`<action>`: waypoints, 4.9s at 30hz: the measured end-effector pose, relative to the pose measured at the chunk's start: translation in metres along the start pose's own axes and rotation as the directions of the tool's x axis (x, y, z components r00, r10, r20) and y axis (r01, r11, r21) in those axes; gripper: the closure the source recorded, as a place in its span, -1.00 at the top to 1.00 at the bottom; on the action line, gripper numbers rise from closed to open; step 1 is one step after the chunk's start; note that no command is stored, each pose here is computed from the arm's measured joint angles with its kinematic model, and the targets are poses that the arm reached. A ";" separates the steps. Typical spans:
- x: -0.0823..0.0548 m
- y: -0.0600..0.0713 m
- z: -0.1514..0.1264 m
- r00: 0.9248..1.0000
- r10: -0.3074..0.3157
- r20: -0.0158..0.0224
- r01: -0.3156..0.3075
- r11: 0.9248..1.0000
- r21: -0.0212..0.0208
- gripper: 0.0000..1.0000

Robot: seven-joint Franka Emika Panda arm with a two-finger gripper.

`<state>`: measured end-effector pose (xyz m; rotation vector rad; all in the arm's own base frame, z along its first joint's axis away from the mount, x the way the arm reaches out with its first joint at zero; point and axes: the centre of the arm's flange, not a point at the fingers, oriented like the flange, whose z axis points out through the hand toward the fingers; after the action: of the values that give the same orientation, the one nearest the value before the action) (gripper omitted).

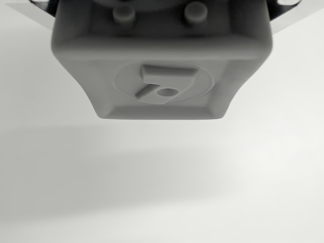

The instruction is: Destack cube

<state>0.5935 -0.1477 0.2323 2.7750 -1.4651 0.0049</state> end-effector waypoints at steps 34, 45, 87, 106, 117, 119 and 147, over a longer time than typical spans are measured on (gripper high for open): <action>0.058 0.022 0.012 1.000 0.016 -0.001 -0.016 1.000 -0.001 -1.00; 0.070 0.027 0.024 1.000 0.020 0.002 -0.020 1.000 -0.004 -1.00; 0.068 0.027 0.115 1.000 0.018 0.005 -0.018 1.000 -0.006 -1.00; 0.068 0.026 0.117 1.000 0.018 0.004 -0.018 1.000 -0.006 1.00; 0.068 0.026 0.117 1.000 0.018 0.004 -0.018 1.000 -0.006 1.00; 0.068 0.026 0.117 1.000 0.018 0.004 -0.018 1.000 -0.006 1.00; 0.069 0.026 0.084 1.000 0.018 0.002 -0.018 1.000 -0.002 1.00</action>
<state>0.6114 -0.2199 0.1483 2.7606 -1.4899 0.0002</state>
